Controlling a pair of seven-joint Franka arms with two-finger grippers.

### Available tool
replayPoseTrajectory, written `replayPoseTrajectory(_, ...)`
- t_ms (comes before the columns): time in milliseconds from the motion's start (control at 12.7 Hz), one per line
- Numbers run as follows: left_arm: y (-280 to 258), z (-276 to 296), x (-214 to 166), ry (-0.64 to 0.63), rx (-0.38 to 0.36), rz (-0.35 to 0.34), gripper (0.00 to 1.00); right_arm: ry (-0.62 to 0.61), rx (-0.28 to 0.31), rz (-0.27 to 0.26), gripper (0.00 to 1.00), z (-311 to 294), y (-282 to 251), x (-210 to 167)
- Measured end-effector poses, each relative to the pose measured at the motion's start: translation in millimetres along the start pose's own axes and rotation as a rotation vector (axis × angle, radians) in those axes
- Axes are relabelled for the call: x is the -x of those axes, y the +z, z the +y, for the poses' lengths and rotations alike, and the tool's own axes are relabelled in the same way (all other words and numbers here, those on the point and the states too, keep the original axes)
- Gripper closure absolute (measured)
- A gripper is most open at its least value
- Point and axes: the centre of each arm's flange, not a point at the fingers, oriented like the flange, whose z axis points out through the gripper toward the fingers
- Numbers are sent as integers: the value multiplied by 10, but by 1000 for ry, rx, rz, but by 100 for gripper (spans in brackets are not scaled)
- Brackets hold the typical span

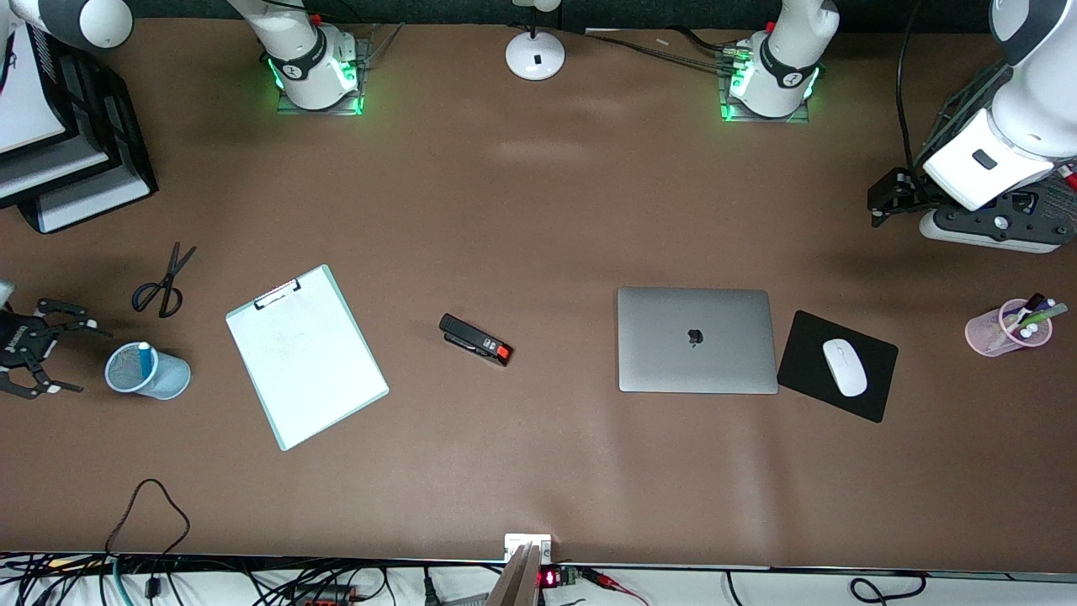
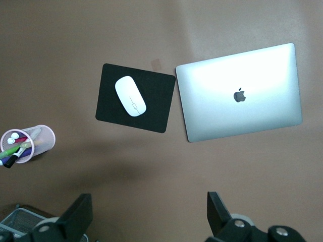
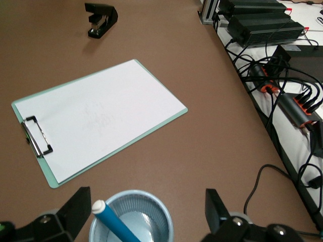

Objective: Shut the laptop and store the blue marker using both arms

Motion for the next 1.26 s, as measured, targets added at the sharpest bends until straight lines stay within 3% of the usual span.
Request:
replayPoseTrajectory(237,0,0,0,0,0,0,0,64,-35,-48,0,87,-197,-290)
replayPoseTrajectory(631,-1,1,0,0,0,0,0,122,-58,-194,0,156,-570,-1048)
replayPoseTrajectory(1262,-3,2,-1,0,0,1,0,196,-118,-291,0,194,-378,-2038)
